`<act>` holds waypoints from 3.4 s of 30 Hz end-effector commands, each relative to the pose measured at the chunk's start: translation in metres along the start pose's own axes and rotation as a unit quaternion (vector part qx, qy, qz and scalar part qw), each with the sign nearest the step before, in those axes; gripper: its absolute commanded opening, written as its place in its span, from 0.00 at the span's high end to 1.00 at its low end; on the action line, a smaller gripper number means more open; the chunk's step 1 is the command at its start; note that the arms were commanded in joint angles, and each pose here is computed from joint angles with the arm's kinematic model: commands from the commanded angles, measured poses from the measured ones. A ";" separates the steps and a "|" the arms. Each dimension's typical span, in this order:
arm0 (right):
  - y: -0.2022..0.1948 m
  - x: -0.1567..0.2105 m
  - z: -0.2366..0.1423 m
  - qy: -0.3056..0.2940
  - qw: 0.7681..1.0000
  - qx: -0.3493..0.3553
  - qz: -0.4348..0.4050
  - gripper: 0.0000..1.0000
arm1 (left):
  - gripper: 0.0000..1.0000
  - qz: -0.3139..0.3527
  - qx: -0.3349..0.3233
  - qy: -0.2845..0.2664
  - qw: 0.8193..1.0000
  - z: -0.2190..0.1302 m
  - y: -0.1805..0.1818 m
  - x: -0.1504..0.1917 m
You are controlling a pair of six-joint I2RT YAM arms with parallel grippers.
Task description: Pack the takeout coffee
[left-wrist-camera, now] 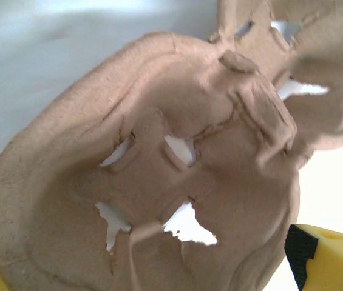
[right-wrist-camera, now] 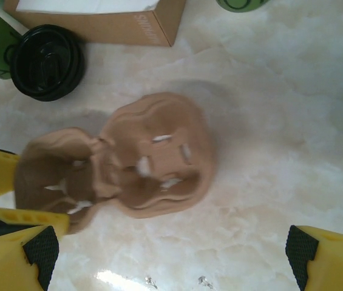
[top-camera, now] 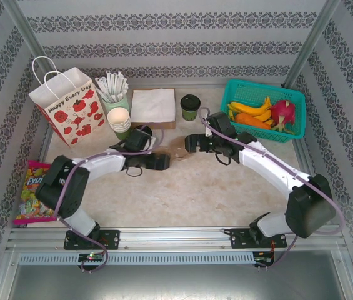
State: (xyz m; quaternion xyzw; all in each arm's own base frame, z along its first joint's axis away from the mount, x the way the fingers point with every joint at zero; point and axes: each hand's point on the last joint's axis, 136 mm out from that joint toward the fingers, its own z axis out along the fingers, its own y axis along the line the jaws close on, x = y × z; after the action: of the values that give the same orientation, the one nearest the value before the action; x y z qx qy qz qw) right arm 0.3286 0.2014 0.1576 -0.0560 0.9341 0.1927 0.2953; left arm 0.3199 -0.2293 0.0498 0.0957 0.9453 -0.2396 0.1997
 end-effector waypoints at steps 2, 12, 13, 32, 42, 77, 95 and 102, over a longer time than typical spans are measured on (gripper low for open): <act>-0.007 -0.017 -0.017 -0.075 0.996 0.009 0.041 0.02 | 0.00 0.053 0.056 -0.009 0.997 0.014 -0.043 -0.018; -0.017 -0.016 -0.017 -0.085 0.995 0.028 0.049 0.02 | 0.00 0.039 0.059 -0.078 0.994 -0.055 -0.038 -0.027; -0.019 -0.018 -0.018 -0.089 0.994 0.036 0.052 0.02 | 0.00 0.041 0.051 -0.082 0.994 -0.065 -0.036 -0.026; -0.022 -0.037 -0.035 -0.155 0.985 0.053 0.054 0.02 | 0.00 -0.183 -0.220 -0.230 0.930 -0.302 0.077 -0.081; -0.023 -0.032 -0.038 -0.149 0.986 0.071 0.031 0.03 | 0.00 -0.336 -0.285 -0.328 0.835 -0.395 0.166 -0.095; -0.003 -0.012 -0.020 -0.083 0.995 0.044 -0.020 0.02 | 0.82 -0.422 -0.308 -0.181 0.833 -0.359 0.338 -0.127; -0.005 -0.007 -0.012 -0.067 0.996 0.051 -0.028 0.02 | 1.00 -0.379 -0.260 -0.272 0.845 -0.406 0.287 -0.158; -0.003 0.000 -0.008 -0.055 0.997 0.040 -0.033 0.02 | 1.00 -0.354 -0.302 -0.275 0.841 -0.438 0.261 -0.139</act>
State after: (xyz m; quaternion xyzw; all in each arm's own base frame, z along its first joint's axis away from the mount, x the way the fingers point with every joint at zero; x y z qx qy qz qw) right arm 0.3281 0.1887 0.1640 -0.0494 0.9203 0.1412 0.3615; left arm 0.3954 0.2039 0.3249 -0.3920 0.8482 -0.0408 0.3538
